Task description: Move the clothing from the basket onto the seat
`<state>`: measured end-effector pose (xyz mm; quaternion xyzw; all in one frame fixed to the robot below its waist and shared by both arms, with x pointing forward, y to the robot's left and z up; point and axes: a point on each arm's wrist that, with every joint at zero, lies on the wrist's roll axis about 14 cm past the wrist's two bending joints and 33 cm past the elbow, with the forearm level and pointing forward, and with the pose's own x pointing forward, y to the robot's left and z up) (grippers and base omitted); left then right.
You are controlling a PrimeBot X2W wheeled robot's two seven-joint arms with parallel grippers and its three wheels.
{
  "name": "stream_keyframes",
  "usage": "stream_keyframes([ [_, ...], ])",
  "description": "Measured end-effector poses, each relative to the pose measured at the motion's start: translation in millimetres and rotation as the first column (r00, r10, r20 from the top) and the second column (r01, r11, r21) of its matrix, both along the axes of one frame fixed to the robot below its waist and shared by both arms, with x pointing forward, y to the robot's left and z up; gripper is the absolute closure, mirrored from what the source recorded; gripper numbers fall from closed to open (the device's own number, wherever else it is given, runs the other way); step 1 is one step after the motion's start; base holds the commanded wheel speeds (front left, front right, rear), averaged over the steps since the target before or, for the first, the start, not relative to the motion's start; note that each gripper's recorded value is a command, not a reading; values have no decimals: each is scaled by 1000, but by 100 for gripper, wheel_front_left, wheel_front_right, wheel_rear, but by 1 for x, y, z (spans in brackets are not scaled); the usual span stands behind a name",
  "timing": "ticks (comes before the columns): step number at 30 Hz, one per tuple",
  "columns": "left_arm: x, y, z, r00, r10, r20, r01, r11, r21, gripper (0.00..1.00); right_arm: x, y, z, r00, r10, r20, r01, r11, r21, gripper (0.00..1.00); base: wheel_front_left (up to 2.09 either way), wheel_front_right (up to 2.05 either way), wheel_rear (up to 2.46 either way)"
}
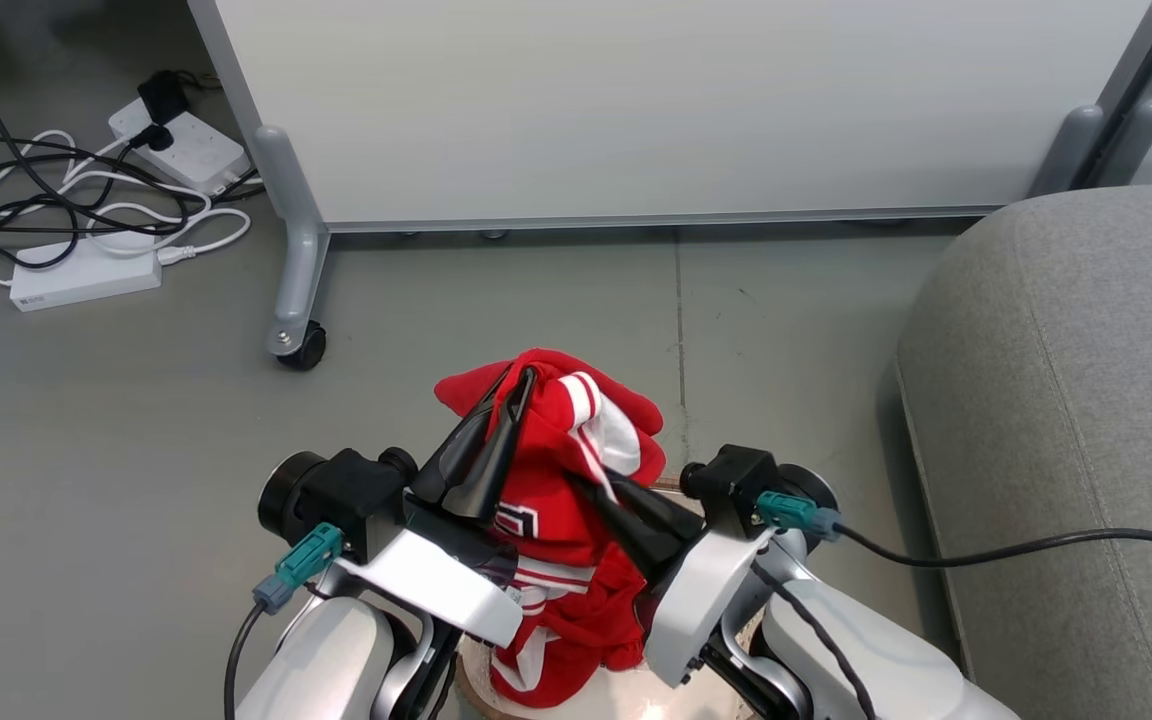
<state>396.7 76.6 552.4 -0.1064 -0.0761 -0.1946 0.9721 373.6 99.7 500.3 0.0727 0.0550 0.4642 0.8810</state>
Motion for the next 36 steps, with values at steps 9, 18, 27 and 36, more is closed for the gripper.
stream_keyframes([
  [9,-1,-12,16,997,-41,63,41,999,1,0,32,-29,28,990,-136,49,132,988,77,100,0,0,0],
  [18,-14,-39,-2,986,-168,25,165,982,93,0,59,-78,41,947,-308,91,298,948,110,100,0,0,0],
  [27,-35,-75,-35,941,-328,-82,338,927,162,0,67,-122,33,899,-431,74,423,900,102,100,0,0,0],
  [36,-36,-96,-43,907,-409,-103,421,890,175,0,68,-158,28,854,-516,61,510,855,99,100,0,0,0],
])
